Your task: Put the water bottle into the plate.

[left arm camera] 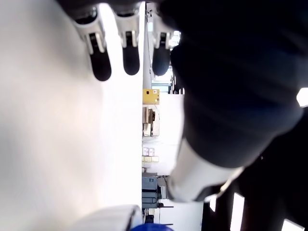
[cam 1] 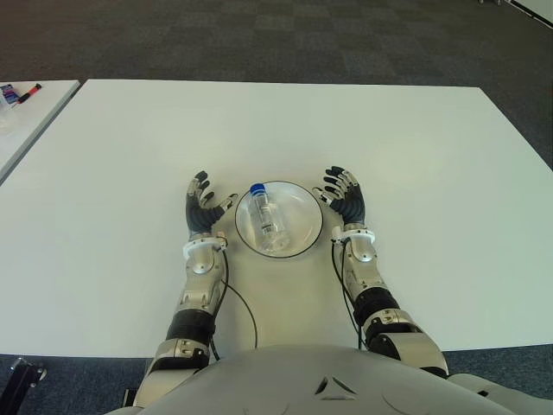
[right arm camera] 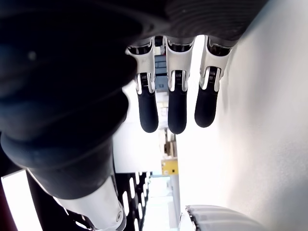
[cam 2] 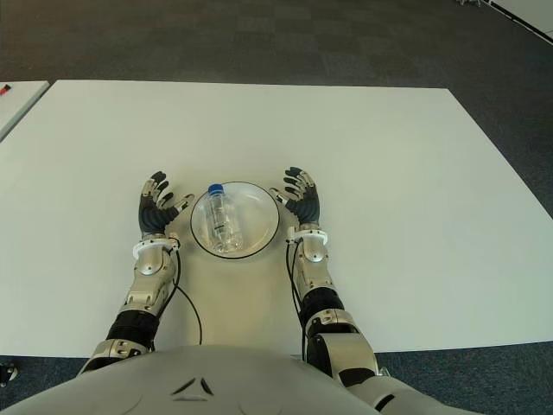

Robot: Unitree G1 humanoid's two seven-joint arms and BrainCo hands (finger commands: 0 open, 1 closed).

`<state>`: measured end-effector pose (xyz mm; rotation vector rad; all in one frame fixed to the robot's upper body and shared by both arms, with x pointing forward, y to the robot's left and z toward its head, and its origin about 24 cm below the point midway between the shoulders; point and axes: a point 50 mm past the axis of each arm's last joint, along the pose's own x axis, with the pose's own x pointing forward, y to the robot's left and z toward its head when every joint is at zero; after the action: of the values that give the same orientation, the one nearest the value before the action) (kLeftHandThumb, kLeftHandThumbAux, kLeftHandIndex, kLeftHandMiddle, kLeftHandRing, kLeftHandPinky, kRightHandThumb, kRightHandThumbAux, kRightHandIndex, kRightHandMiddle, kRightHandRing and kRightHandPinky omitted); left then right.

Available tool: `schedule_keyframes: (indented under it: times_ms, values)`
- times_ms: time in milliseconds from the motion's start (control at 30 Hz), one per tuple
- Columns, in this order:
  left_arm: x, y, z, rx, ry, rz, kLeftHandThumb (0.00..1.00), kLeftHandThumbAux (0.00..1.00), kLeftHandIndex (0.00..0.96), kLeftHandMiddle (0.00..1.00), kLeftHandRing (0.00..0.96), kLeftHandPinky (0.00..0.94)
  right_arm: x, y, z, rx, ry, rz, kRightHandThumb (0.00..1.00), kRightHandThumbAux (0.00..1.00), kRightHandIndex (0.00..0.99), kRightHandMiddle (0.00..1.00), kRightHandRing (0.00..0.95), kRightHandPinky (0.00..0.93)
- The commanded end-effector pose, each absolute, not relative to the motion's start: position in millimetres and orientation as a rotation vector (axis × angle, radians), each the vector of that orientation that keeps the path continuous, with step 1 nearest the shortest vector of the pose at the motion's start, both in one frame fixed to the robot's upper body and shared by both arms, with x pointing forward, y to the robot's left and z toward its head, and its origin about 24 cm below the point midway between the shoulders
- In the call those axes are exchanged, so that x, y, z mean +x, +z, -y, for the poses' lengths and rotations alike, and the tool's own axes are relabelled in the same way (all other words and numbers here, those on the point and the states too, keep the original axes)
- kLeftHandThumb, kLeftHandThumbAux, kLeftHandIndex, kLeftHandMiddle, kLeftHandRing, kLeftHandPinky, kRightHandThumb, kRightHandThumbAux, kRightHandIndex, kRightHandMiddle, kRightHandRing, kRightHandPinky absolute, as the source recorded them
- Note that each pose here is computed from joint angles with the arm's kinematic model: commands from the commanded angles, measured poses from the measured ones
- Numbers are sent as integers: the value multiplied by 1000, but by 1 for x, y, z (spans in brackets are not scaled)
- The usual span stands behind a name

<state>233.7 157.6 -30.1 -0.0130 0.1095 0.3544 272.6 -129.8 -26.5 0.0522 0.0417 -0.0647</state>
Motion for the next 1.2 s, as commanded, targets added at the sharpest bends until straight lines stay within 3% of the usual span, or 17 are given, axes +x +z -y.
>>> schedule_keyframes:
  times_ms: [33,1200]
  values:
    - [231,-37,-152,-20,364,-149,22,990,160,143,132,169,264,-39,129,46,-68,-106,107,923,236,291,284,308]
    - [231,-39,-154,-3,363,-151,1,991,156,138,127,161,264,-38,127,6,-75,-93,100,909,220,281,277,300]
